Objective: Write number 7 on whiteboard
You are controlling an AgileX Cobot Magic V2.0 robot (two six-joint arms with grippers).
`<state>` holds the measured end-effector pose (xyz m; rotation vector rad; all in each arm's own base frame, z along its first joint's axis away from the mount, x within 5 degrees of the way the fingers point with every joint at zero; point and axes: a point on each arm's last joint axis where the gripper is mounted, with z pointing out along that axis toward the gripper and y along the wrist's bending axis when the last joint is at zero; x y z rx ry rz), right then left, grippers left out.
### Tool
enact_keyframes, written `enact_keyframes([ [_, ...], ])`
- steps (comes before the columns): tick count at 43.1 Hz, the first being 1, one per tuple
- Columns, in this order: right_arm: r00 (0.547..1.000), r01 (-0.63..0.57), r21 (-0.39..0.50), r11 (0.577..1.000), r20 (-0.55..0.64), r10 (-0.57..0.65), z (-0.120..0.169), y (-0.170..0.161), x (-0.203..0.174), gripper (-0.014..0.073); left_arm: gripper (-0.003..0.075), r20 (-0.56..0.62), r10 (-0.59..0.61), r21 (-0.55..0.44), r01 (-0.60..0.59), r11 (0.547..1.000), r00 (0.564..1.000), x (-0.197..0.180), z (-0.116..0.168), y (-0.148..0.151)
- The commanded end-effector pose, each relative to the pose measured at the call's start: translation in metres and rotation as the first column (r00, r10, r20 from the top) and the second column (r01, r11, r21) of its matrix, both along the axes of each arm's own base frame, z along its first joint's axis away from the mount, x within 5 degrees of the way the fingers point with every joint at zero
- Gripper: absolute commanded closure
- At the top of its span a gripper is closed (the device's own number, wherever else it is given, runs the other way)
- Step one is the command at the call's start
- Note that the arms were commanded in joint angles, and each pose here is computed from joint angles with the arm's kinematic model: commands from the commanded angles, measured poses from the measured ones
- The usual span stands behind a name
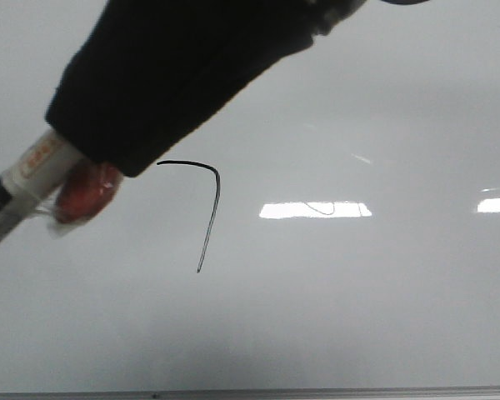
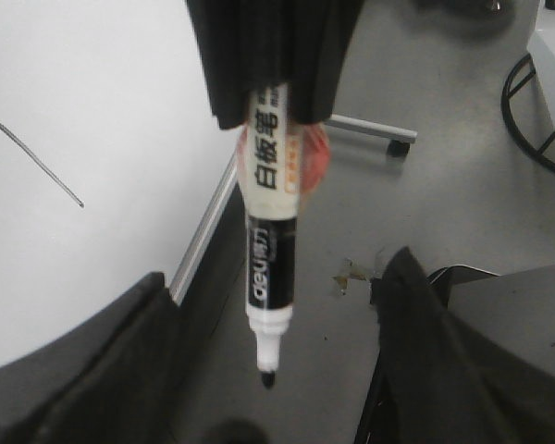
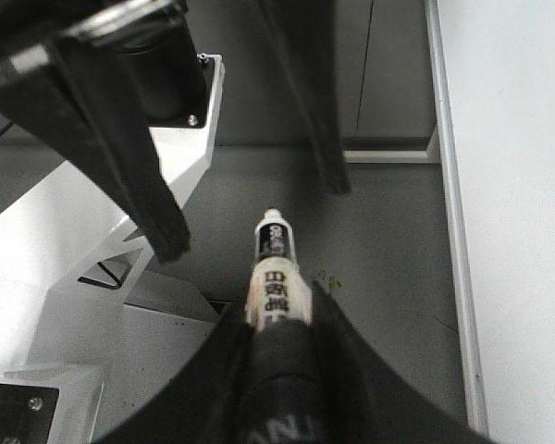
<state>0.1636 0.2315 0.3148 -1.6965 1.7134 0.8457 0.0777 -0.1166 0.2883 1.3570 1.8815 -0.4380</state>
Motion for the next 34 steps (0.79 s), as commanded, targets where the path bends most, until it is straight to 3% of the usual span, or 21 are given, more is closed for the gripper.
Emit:
enact_keyframes([
  [1, 0.999, -0.002, 0.091, 0.996, 0.043, -0.002, 0.0244, 0.0017, -0.0057, 0.0664, 0.0309, 0.044, 0.016, -0.078, -0.012, 0.997, 0.999, 0.0078, 0.0137, -0.0101],
  [8, 0.999, 0.000, 0.095, 0.995, 0.044, -0.004, 0.0249, 0.0026, -0.0061, 0.0664, 0.0393, 0.046, 0.020, -0.080, -0.017, 0.997, 0.999, 0.0117, 0.0119, -0.0146],
  [27, 0.998, 0.041, 0.134, 0.990, 0.043, -0.047, 0.0279, 0.0045, -0.0029, 0.0654, 0.0741, 0.064, 0.031, -0.103, -0.024, 0.994, 0.997, 0.0165, 0.0120, -0.0197],
  [31, 0.997, 0.057, 0.149, 0.987, 0.043, -0.064, 0.0291, 0.0051, -0.0016, 0.0566, 0.0741, 0.066, 0.032, -0.106, -0.025, 0.994, 0.997, 0.0167, 0.0123, -0.0198],
  [34, 0.996, 0.069, 0.157, 0.985, 0.045, -0.076, 0.0296, 0.0054, -0.0005, 0.0437, 0.0741, 0.066, 0.032, -0.106, -0.025, 0.994, 0.997, 0.0167, 0.0123, -0.0198],
])
